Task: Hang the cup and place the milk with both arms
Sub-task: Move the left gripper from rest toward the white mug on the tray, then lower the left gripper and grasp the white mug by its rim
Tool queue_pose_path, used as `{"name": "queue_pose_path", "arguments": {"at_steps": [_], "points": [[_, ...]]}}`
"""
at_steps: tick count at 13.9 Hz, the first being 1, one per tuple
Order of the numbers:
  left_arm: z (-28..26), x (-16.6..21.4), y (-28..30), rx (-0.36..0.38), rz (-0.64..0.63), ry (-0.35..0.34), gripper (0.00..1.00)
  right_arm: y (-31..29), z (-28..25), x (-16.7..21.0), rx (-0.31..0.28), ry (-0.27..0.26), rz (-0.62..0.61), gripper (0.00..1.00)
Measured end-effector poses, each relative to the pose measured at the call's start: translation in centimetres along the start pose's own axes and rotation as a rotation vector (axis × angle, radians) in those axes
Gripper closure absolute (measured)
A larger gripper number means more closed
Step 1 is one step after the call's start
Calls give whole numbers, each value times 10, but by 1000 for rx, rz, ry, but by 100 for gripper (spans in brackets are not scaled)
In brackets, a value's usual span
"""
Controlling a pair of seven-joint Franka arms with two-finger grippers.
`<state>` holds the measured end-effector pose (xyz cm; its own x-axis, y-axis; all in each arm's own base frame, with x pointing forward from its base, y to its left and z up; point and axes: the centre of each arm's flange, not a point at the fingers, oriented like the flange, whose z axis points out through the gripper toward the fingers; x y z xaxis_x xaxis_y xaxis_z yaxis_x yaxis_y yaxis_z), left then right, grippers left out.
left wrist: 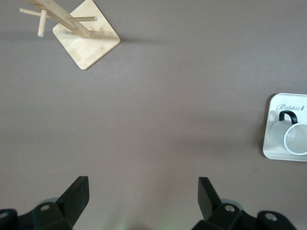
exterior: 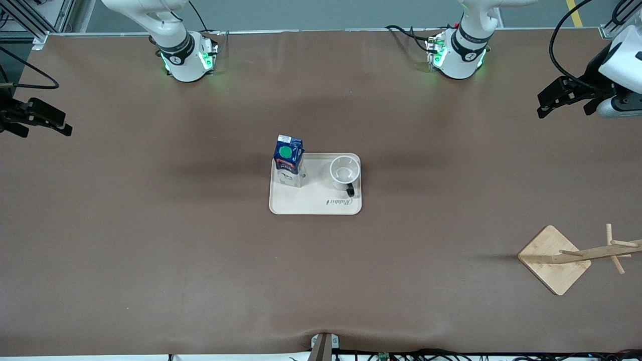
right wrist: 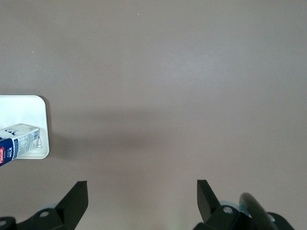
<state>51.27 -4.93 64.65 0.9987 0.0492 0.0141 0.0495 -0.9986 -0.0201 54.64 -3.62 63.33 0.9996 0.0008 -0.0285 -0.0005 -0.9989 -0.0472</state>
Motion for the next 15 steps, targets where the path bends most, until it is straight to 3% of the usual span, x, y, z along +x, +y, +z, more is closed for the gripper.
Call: {"name": "queue_pose_path", "arguments": {"at_steps": [8, 11, 15], "points": [[14, 5, 29, 3, 26, -26, 0, 0, 0, 0, 0, -1, 0, 0], [52, 10, 99, 14, -3, -80, 0, 1, 0, 0, 0, -1, 1, 0], [122, 21, 200, -27, -24, -92, 0, 1, 0, 0, 0, -1, 1, 0]]}}
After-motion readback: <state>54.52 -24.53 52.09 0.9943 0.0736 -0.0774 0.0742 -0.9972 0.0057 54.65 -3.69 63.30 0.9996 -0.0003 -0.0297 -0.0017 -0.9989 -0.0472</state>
